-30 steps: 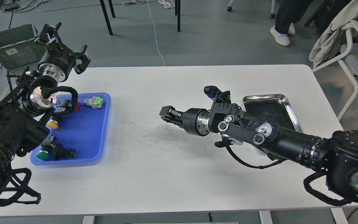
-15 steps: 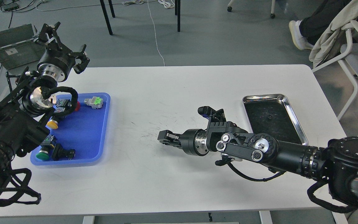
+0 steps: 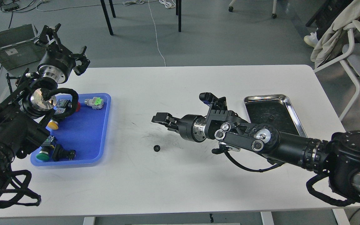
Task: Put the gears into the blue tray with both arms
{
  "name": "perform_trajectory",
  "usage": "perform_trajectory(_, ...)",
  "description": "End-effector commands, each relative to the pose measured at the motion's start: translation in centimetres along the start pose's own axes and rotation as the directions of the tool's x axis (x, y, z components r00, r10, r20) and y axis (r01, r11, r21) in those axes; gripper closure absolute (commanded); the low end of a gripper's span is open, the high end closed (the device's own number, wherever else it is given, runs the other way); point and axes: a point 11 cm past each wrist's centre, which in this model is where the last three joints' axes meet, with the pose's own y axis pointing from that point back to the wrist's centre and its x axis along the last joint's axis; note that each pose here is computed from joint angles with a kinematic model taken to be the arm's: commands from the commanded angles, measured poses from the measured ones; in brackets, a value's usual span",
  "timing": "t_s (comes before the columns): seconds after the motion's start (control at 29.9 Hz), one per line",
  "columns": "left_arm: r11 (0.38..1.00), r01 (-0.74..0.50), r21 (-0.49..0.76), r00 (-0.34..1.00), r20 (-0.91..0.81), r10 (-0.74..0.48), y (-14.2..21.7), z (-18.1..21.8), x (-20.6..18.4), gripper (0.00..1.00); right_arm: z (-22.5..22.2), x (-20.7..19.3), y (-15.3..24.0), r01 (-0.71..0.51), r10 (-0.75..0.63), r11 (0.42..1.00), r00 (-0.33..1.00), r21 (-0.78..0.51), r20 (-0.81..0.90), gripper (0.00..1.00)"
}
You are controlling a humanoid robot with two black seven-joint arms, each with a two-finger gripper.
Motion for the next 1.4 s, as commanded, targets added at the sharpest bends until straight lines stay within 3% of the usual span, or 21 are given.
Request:
perform_trajectory(0.0, 1.0, 0.001, 0.003, 1.0, 0.01, -0.001, -0.1, 0.1, -0.1, 0.01, -2.2, 3.7, 0.5, -0.091, 0.087, 0.994, 0.994, 0.054, 0.067, 0.22)
perform_trajectory(0.27, 1.0, 0.002, 0.01, 0.999, 0.044, -0.002, 0.0, 0.6, 0.2, 0.01, -5.3, 6.6, 1.4, -0.166, 0.121, 0.974, 0.957, 0.156, 0.262, 0.21)
perform_trajectory(0.3, 1.0, 0.011, 0.007, 0.998, 0.066, -0.012, -0.3, 1.3, -0.1, 0.01, -7.2, 10.2, 3.3, -0.277, 0.128, 0.93, 0.861, 0.243, 0.493, 0.21)
perform_trajectory(0.33, 1.0, 0.011, 0.007, 0.998, 0.066, -0.012, -0.3, 1.3, -0.1, 0.01, -7.2, 10.3, 3.3, -0.279, 0.128, 0.929, 0.86, 0.244, 0.495, 0.21)
perform_trajectory(0.37, 1.0, 0.015, 0.014, 0.996, 0.09, -0.016, -0.4, 1.7, -0.1, 0.01, -5.9, 13.6, 5.7, -0.373, 0.155, 0.895, 0.773, 0.244, 0.615, 0.21)
perform_trajectory(0.4, 1.0, 0.015, 0.014, 0.996, 0.09, -0.016, -0.4, 1.7, -0.1, 0.01, -5.9, 13.6, 5.7, -0.374, 0.155, 0.895, 0.772, 0.244, 0.616, 0.21)
perform_trajectory(0.43, 0.999, 0.03, 0.024, 0.992, 0.121, -0.033, -0.5, 2.0, -0.5, 0.01, -3.4, 16.6, 8.4, -0.467, 0.17, 0.856, 0.658, 0.222, 0.733, 0.18)
perform_trajectory(0.6, 0.995, 0.08, 0.054, 0.983, 0.16, -0.088, -1.0, 1.6, -2.4, 0.01, 2.5, 21.6, 15.7, -0.631, 0.124, 0.753, 0.416, 0.187, 0.901, 0.16)
perform_trajectory(0.77, 0.994, 0.098, 0.056, 0.981, 0.165, -0.106, -1.4, 1.4, -3.6, 0.01, 7.8, 22.7, 22.8, -0.701, 0.073, 0.688, 0.326, 0.189, 0.943, 0.15)
perform_trajectory(0.94, 0.991, 0.112, 0.068, 0.976, 0.179, -0.123, -1.6, 1.0, -4.4, 0.01, 11.4, 21.2, 27.6, -0.679, 0.087, 0.704, 0.373, 0.207, 0.924, 0.14)
perform_trajectory(1.1, 0.986, 0.142, 0.086, 0.971, 0.18, -0.156, -1.7, 0.2, -5.6, 0.01, 12.6, 20.9, 29.6, -0.682, 0.105, 0.701, 0.384, 0.206, 0.917, 0.13)
perform_trajectory(1.27, 0.921, 0.292, 0.258, 0.846, 0.379, -0.374, 0.4, -3.9, -10.9, 0.01, 13.3, 20.7, 29.7, -0.696, 0.093, 0.691, 0.353, 0.194, 0.931, 0.13)
perform_trajectory(1.37, 0.836, 0.355, 0.419, 0.687, 0.49, -0.537, 4.3, -6.9, -12.5, 0.01, 13.5, 20.7, 29.6, -0.697, 0.094, 0.692, 0.348, 0.19, 0.933, 0.13)
